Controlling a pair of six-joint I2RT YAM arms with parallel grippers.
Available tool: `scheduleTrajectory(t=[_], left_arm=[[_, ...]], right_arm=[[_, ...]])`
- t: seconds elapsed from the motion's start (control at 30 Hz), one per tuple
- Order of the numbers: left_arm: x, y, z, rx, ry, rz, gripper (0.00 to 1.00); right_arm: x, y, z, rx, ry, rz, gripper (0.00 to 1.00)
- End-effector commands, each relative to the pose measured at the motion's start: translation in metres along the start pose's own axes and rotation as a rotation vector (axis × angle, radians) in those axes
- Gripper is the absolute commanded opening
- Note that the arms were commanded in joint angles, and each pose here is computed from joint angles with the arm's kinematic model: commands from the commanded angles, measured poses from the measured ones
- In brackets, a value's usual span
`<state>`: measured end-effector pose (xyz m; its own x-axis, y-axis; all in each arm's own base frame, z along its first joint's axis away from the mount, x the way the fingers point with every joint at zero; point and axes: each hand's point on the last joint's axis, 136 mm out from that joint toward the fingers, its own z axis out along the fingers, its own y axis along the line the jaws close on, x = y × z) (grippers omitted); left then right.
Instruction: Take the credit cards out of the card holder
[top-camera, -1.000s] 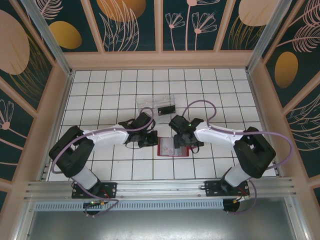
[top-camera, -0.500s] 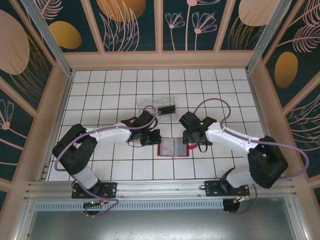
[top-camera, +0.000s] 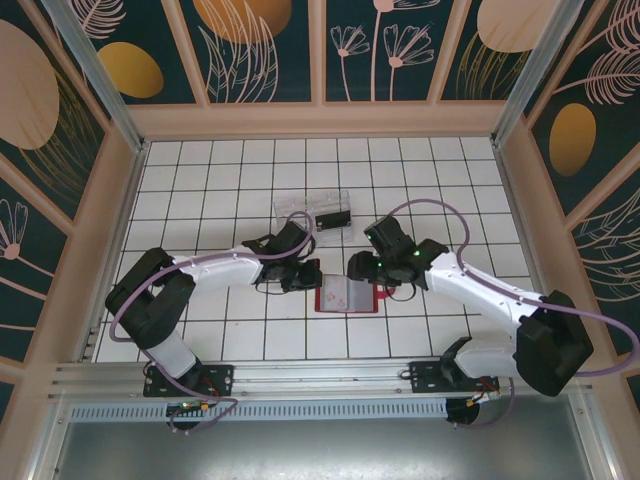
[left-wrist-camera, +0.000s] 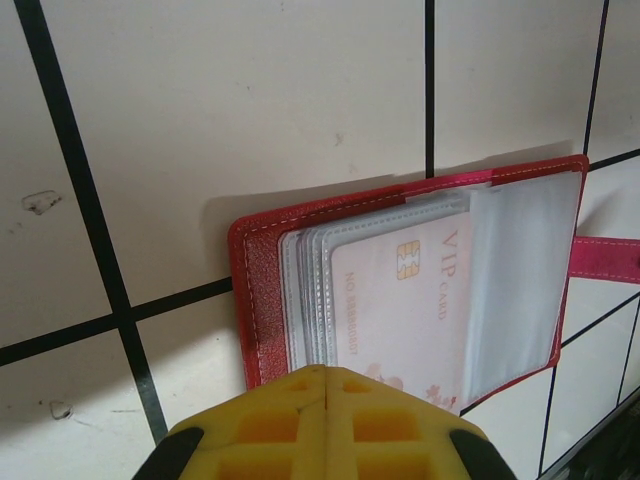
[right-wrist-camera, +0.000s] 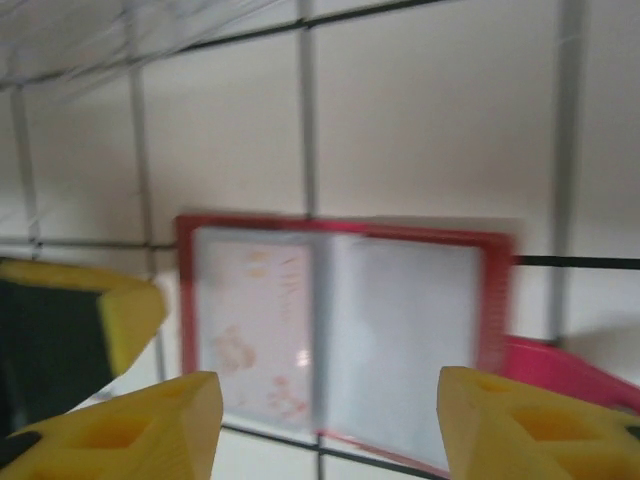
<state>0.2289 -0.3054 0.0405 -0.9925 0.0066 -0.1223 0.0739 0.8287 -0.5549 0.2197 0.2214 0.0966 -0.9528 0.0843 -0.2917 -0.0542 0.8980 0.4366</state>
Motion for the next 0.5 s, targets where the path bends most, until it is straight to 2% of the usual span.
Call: scheduleTrajectory(t=[0.0,0.17,0.47], left_arm=[[0.008,0.002,0.006,0.012,0.026,0.002,0.00],[0.013,0.006,0.008,0.008,0.034,-0.008,0.00],[0.018,0.006,0.015,0.000,0.054,-0.015,0.00]], right_arm=[[0.009,0.040,0.007,-0.279,0.060,0.039,0.48],[0.025,0.035,0.020,-0.368,0.106,0.043,0.34],[0.040,0.014,0.033,-0.417,0.126,0.035,0.21]])
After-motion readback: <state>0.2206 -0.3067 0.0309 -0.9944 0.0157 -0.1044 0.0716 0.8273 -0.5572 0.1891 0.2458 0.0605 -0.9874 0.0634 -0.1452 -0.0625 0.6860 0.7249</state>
